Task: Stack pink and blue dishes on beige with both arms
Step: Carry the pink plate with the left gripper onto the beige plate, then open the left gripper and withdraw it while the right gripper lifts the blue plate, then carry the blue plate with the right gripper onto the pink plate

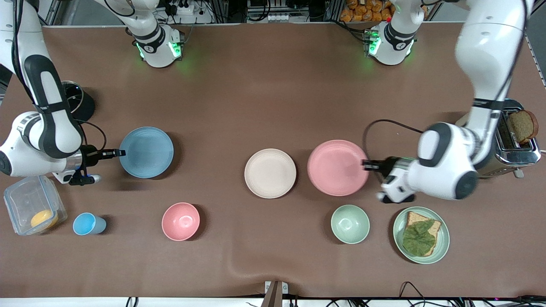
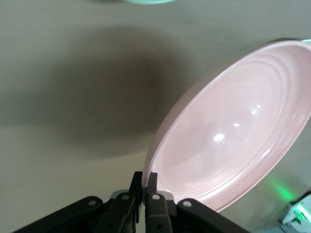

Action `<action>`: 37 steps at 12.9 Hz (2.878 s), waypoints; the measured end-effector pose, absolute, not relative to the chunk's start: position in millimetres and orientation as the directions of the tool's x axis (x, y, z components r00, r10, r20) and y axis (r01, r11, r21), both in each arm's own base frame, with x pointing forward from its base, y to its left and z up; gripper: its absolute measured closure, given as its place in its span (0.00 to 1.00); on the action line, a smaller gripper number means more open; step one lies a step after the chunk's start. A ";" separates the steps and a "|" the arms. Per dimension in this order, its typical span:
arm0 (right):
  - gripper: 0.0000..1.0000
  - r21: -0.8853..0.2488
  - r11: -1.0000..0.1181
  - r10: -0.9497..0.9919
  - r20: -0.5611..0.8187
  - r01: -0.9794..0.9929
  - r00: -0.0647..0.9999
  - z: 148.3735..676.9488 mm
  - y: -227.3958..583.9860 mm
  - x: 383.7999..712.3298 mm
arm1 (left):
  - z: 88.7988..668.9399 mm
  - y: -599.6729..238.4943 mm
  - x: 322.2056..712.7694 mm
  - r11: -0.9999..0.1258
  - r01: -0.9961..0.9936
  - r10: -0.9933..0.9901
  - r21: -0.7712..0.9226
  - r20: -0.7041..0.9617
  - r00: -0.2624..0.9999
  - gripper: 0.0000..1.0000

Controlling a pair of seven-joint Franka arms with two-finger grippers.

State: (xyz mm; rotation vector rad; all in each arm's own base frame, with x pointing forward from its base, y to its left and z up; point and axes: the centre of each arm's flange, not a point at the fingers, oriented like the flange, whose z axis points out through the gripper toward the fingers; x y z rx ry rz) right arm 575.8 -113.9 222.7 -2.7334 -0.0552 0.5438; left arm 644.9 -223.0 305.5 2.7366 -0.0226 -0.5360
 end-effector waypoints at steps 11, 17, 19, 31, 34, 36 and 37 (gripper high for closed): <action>0.95 -0.344 -0.938 0.109 -0.415 -0.045 0.903 235.5 -87.2 583.3 | 208.5 -388.7 589.1 -0.923 -0.113 -0.229 0.367 -0.289 0.930 0.94; 0.95 -0.306 -0.946 0.053 -0.468 -0.105 0.882 247.8 -35.5 593.9 | 219.2 -390.3 606.8 -0.905 -0.148 -0.235 0.399 -0.178 0.956 0.94; 0.95 -0.312 -0.940 0.028 -0.473 -0.138 0.881 259.0 -7.3 602.5 | 220.5 -388.1 614.7 -0.903 -0.143 -0.212 0.405 -0.129 0.969 0.94; 0.95 -0.284 -0.935 -0.049 -0.492 -0.214 0.869 274.6 47.7 612.4 | 343.8 -308.7 678.1 -0.932 -0.336 -0.305 0.137 0.204 0.930 0.00; 0.95 -0.280 -0.925 -0.081 -0.513 -0.255 0.855 281.9 113.3 612.5 | 404.3 -240.2 685.9 -0.959 -0.267 -0.252 0.089 0.154 0.955 0.00; 0.95 -0.277 -0.921 -0.098 -0.518 -0.274 0.850 282.4 154.0 613.6 | 446.2 -211.6 675.9 -0.970 -0.237 -0.230 0.058 0.108 0.967 0.00; 0.95 -0.279 -0.916 -0.112 -0.514 -0.290 0.851 279.7 172.6 615.5 | 468.3 -203.5 667.5 -0.972 -0.229 -0.225 0.043 0.092 0.970 0.00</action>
